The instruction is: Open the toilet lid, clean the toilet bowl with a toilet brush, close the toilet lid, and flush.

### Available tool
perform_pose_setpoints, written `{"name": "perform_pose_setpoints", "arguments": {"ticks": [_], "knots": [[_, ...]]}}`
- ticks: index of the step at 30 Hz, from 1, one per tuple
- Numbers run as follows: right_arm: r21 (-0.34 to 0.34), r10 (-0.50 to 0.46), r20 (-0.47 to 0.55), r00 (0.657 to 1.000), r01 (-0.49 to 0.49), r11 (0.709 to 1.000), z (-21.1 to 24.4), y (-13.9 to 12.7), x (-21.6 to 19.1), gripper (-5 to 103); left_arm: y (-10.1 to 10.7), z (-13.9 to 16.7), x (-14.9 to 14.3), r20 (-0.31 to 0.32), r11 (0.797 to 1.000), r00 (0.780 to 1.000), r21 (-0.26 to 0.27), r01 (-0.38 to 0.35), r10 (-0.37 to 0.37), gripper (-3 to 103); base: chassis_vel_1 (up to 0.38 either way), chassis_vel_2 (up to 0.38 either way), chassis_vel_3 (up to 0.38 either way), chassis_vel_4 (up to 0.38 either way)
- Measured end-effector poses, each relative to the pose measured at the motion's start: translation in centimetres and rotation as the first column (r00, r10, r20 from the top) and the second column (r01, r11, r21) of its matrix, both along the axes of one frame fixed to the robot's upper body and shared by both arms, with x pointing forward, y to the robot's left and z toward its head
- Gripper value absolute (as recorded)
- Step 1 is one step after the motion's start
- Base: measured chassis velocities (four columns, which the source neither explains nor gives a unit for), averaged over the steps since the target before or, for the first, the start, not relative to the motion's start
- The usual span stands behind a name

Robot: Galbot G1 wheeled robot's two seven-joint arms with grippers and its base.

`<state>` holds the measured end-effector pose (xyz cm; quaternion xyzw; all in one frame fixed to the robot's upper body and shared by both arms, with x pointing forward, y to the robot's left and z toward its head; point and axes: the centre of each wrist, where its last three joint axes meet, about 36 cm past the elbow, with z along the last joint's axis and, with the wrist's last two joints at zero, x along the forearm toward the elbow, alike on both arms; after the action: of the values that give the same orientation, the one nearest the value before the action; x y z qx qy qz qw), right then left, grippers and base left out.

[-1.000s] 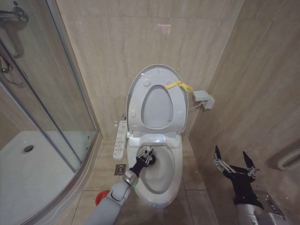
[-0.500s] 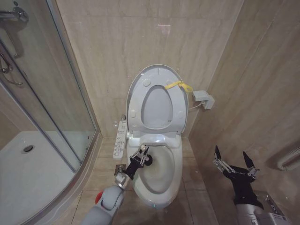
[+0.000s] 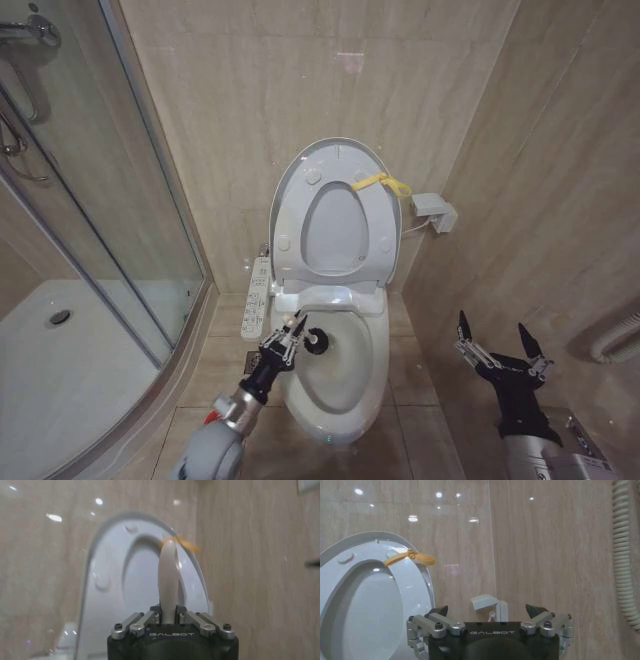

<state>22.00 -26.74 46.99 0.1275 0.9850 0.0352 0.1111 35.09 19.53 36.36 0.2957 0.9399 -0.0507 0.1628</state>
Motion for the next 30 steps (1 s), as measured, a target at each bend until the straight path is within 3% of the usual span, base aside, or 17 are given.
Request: {"name": "perform_pose_setpoints", "arguments": {"ticks": [8, 11, 14, 17, 18, 21, 22, 27, 28, 30], "knots": [[0.000, 0.000, 0.000, 1.000, 0.000, 1.000, 0.0, 0.0, 0.0, 100, 2.8, 4.8, -4.1, 0.025, 0.994, 0.995, -0.049, -0.097, 0.098, 17, 0.000, 0.000, 0.000, 0.000], [0.000, 0.000, 0.000, 1.000, 0.000, 1.000, 0.0, 0.0, 0.0, 100, 2.9, 6.1, -7.1, -0.022, 0.979, 0.983, -0.092, -0.182, 0.181, 17, 0.000, 0.000, 0.000, 0.000], [0.000, 0.000, 0.000, 1.000, 0.000, 1.000, 0.0, 0.0, 0.0, 100, 2.9, 6.8, -9.7, -0.061, 0.966, 0.971, -0.104, -0.235, 0.230, 17, 0.000, 0.000, 0.000, 0.000], [0.000, 0.000, 0.000, 1.000, 0.000, 1.000, 0.0, 0.0, 0.0, 100, 2.8, 8.1, -12.5, -0.094, 0.944, 0.944, -0.067, -0.324, 0.317, 17, 0.000, 0.000, 0.000, 0.000], [0.000, 0.000, 0.000, 1.000, 0.000, 1.000, 0.0, 0.0, 0.0, 100, 2.8, 8.1, -12.5, -0.094, 0.944, 0.944, -0.067, -0.324, 0.317, 17, 0.000, 0.000, 0.000, 0.000], [0.000, 0.000, 0.000, 1.000, 0.000, 1.000, 0.0, 0.0, 0.0, 100, 2.6, 8.5, -14.4, -0.123, 0.912, 0.907, -0.022, -0.409, 0.404, 17, 0.000, 0.000, 0.000, 0.000], [0.000, 0.000, 0.000, 1.000, 0.000, 1.000, 0.0, 0.0, 0.0, 100, 2.6, 8.5, -14.4, -0.123, 0.912, 0.907, -0.022, -0.409, 0.404, 17, 0.000, 0.000, 0.000, 0.000], [0.000, 0.000, 0.000, 1.000, 0.000, 1.000, 0.0, 0.0, 0.0, 100, 2.4, 5.0, -16.1, -0.201, 0.846, 0.822, 0.118, -0.520, 0.533, 17, 0.000, 0.000, 0.000, 0.000], [0.000, 0.000, 0.000, 1.000, 0.000, 1.000, 0.0, 0.0, 0.0, 100, 2.4, 5.0, -16.1, -0.201, 0.846, 0.822, 0.118, -0.520, 0.533, 17, 0.000, 0.000, 0.000, 0.000], [0.000, 0.000, 0.000, 1.000, 0.000, 1.000, 0.0, 0.0, 0.0, 100, 3.0, 2.7, -16.0, -0.227, 0.820, 0.788, 0.161, -0.549, 0.572, 17, 0.000, 0.000, 0.000, 0.000]]}}
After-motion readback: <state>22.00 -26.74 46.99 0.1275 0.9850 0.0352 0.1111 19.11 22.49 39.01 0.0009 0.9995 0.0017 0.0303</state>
